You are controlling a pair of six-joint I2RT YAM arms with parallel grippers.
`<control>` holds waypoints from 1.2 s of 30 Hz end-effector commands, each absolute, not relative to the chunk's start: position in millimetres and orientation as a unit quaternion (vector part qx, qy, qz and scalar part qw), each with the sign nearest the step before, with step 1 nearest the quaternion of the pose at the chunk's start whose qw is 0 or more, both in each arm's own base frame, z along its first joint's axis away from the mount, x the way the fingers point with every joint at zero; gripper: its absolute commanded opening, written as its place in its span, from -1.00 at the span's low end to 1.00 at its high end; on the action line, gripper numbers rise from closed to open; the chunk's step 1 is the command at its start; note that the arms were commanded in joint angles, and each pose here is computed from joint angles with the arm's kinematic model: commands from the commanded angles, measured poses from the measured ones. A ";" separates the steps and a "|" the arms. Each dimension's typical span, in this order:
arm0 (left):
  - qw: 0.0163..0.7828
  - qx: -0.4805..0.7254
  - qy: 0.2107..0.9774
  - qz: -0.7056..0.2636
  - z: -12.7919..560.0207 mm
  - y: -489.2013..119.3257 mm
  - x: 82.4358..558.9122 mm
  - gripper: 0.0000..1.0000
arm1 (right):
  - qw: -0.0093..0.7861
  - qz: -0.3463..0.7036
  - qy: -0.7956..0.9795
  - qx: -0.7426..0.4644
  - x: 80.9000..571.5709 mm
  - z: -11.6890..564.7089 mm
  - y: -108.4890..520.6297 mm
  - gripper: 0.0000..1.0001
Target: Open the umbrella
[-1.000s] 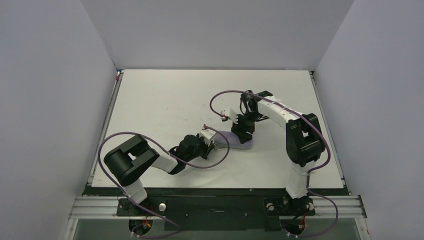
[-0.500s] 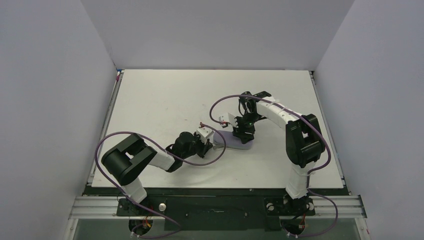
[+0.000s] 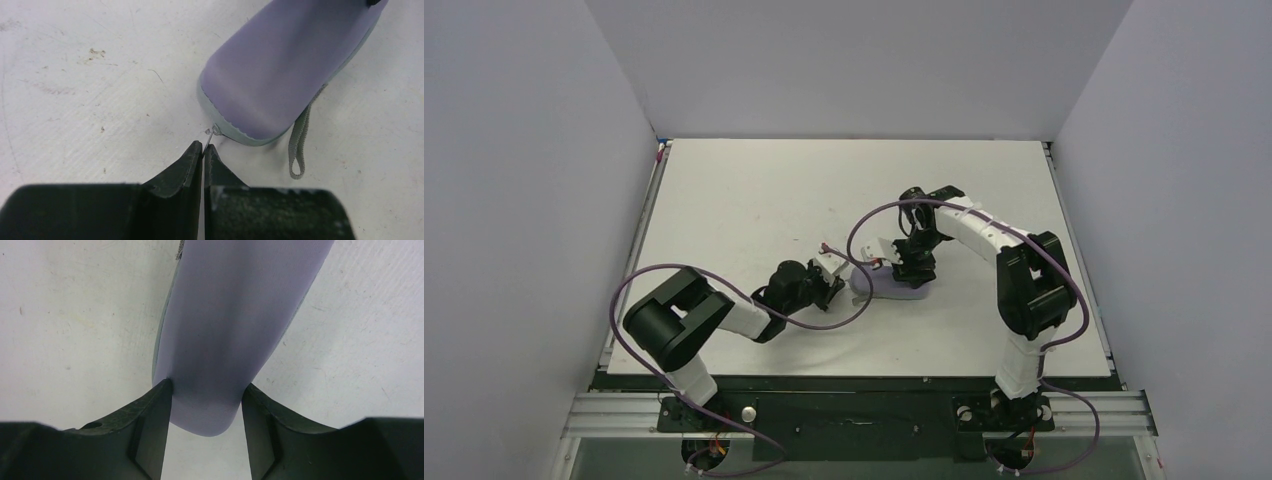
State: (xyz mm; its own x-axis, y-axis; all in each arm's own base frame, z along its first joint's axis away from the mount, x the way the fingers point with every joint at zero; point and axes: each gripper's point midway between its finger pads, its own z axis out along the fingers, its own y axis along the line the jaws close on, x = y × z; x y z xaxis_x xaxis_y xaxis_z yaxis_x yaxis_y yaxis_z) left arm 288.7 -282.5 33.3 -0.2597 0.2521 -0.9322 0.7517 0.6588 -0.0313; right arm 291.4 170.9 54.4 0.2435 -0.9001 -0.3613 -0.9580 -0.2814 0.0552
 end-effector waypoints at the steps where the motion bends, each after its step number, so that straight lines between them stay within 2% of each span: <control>1: 0.596 0.301 0.719 -0.194 78.4 -261.3 330.1 -1.00 | -0.013 0.137 0.544 -0.828 270.7 35.8 131.5 -1.00; 9: 0.592 0.333 0.699 -0.226 76.9 -278.7 324.0 -1.00 | 0.015 0.125 0.507 -0.853 283.1 43.3 142.1 -1.00; 11: 0.592 0.348 0.687 -0.236 78.0 -286.2 318.4 -1.00 | 0.047 0.120 0.511 -0.850 297.0 53.1 152.8 -0.76; 12: 0.590 0.360 0.682 -0.239 76.4 -288.7 314.4 -1.00 | 0.072 0.122 0.517 -0.844 307.3 62.9 162.3 -0.46; 14: 0.589 0.378 0.670 -0.246 75.7 -295.2 304.6 -1.00 | 0.116 0.124 0.540 -0.824 324.9 80.9 175.9 -0.09; 16: 0.584 0.396 0.662 -0.253 74.2 -302.4 292.3 -1.00 | 0.161 0.129 0.575 -0.791 343.1 102.8 187.1 0.12; 18: 0.579 0.408 0.656 -0.260 72.6 -307.3 282.3 -1.00 | 0.193 0.136 0.612 -0.755 354.7 123.9 191.7 0.23; 22: 0.569 0.420 0.654 -0.268 68.0 -314.4 267.5 -1.00 | 0.228 0.158 0.718 -0.639 366.8 152.3 182.3 0.36; 25: 0.564 0.415 0.660 -0.271 65.8 -318.4 264.3 -1.00 | 0.220 0.183 0.815 -0.505 363.9 158.4 156.8 0.37; 30: 0.556 0.398 0.677 -0.272 60.3 -325.6 264.9 -1.00 | 0.157 0.185 0.922 -0.301 341.0 126.8 111.8 0.37; 36: 0.551 0.408 0.671 -0.282 57.0 -343.9 258.0 -1.00 | 0.114 0.245 0.953 -0.138 322.3 101.2 121.5 0.38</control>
